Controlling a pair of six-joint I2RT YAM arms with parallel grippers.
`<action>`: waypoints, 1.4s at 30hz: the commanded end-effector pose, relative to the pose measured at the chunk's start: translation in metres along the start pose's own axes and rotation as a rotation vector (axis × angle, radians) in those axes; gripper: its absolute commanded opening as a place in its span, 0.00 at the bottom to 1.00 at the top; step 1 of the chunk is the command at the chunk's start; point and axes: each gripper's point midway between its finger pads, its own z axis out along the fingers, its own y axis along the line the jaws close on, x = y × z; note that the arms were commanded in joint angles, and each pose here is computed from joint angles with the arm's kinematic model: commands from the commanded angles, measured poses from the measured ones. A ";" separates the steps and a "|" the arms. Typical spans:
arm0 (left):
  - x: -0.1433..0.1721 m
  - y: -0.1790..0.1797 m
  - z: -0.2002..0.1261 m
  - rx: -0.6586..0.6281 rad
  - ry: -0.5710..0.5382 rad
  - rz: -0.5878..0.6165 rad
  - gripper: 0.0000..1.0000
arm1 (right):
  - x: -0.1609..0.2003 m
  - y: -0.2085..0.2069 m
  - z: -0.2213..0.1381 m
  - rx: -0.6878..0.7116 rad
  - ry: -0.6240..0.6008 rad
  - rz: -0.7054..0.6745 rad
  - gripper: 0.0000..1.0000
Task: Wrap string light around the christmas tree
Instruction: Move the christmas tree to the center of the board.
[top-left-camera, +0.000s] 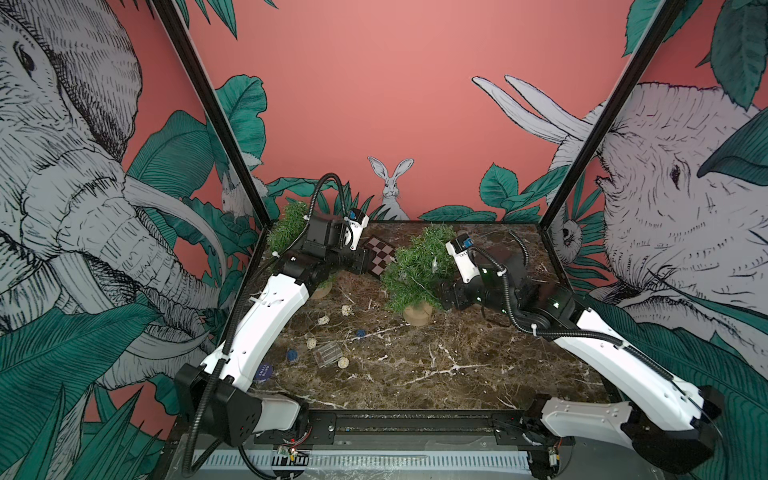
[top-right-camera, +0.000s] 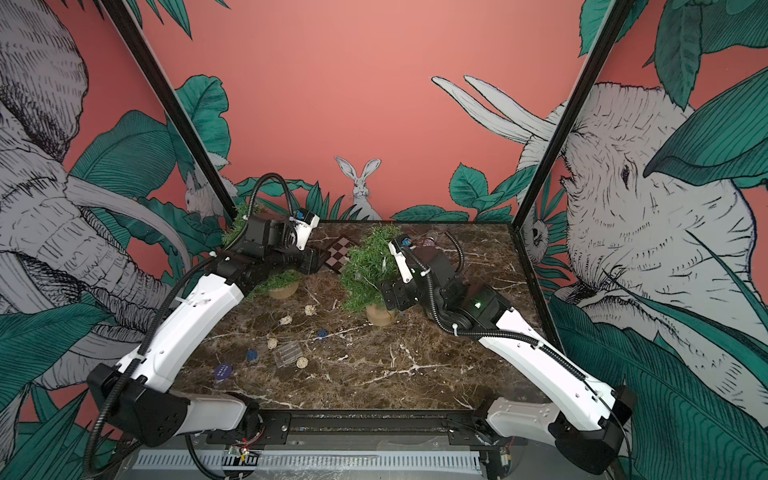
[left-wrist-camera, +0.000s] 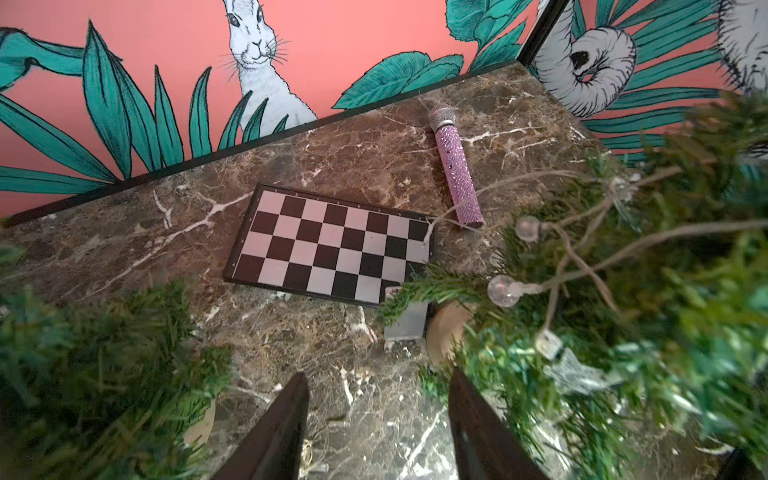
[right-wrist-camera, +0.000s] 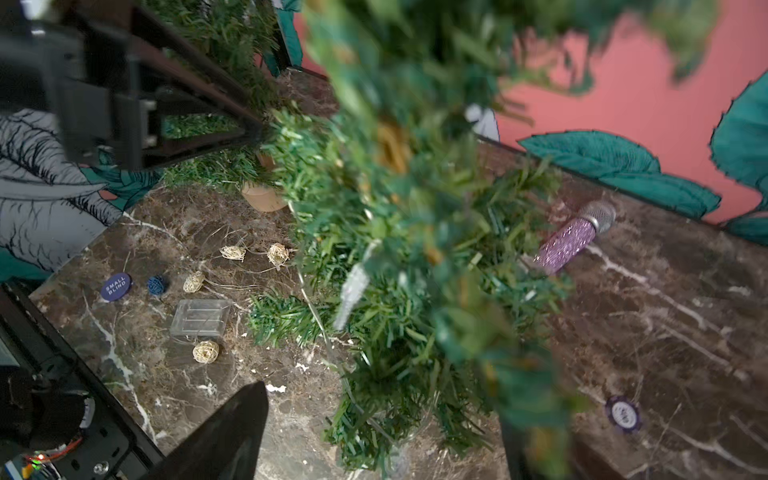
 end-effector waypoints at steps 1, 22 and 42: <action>0.036 -0.009 0.010 -0.011 0.056 -0.064 0.57 | 0.012 -0.003 0.014 0.031 0.008 0.059 0.77; 0.141 -0.016 0.096 -0.031 0.156 -0.261 0.55 | 0.058 -0.019 0.051 0.096 0.057 0.222 0.70; 0.162 -0.051 0.157 0.102 0.158 -0.415 0.55 | 0.060 -0.038 0.063 0.046 0.029 0.405 0.63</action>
